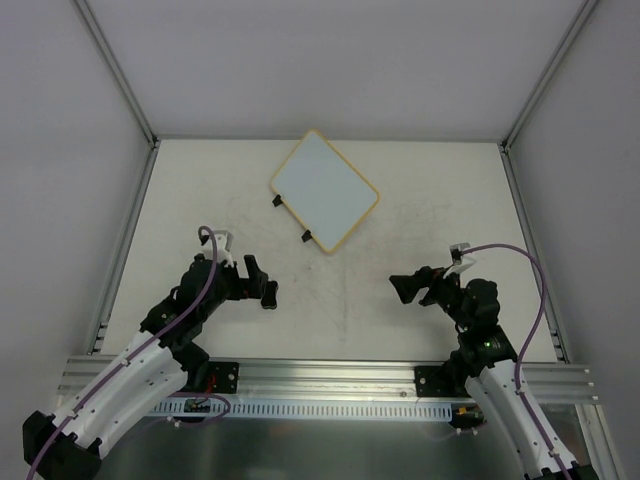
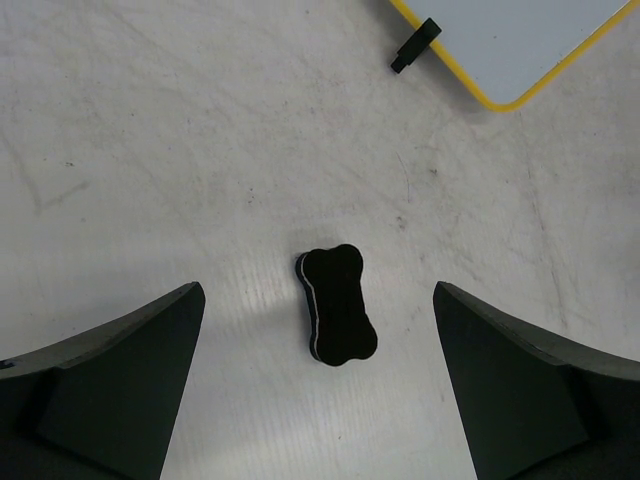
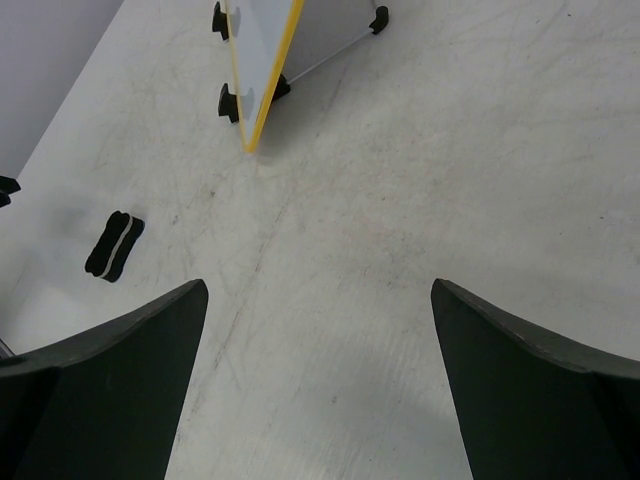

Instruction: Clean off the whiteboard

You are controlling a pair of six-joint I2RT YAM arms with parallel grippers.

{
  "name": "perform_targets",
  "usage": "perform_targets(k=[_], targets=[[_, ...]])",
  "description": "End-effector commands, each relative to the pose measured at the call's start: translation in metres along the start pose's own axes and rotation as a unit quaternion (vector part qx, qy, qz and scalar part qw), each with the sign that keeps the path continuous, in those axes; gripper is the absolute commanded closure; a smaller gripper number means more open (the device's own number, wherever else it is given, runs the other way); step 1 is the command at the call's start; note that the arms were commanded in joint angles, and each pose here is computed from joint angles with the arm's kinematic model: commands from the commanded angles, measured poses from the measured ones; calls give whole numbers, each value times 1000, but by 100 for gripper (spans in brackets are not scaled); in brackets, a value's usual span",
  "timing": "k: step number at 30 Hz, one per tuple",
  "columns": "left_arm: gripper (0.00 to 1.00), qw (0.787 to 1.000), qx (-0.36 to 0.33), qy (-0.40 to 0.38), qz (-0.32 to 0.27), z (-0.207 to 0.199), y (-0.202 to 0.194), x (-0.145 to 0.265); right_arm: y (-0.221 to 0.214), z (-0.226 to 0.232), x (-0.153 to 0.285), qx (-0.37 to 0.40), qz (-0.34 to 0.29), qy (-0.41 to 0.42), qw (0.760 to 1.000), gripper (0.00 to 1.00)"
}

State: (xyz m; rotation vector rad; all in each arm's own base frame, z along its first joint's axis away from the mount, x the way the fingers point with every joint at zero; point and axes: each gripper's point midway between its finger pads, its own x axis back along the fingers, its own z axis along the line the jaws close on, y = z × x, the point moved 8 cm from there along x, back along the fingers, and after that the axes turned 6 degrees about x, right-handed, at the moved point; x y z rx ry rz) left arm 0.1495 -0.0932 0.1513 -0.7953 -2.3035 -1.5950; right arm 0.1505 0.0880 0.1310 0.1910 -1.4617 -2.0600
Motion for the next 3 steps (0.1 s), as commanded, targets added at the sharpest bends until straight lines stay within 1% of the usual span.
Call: perform_targets(k=[1,3], targets=[[1,1000,6,0,-15,0,4,-1,3,0,0,12,-11,-4,1000,1],[1,1000,6,1,-14,0,5,-1,4,0,0,12,-11,-2,1000,1]])
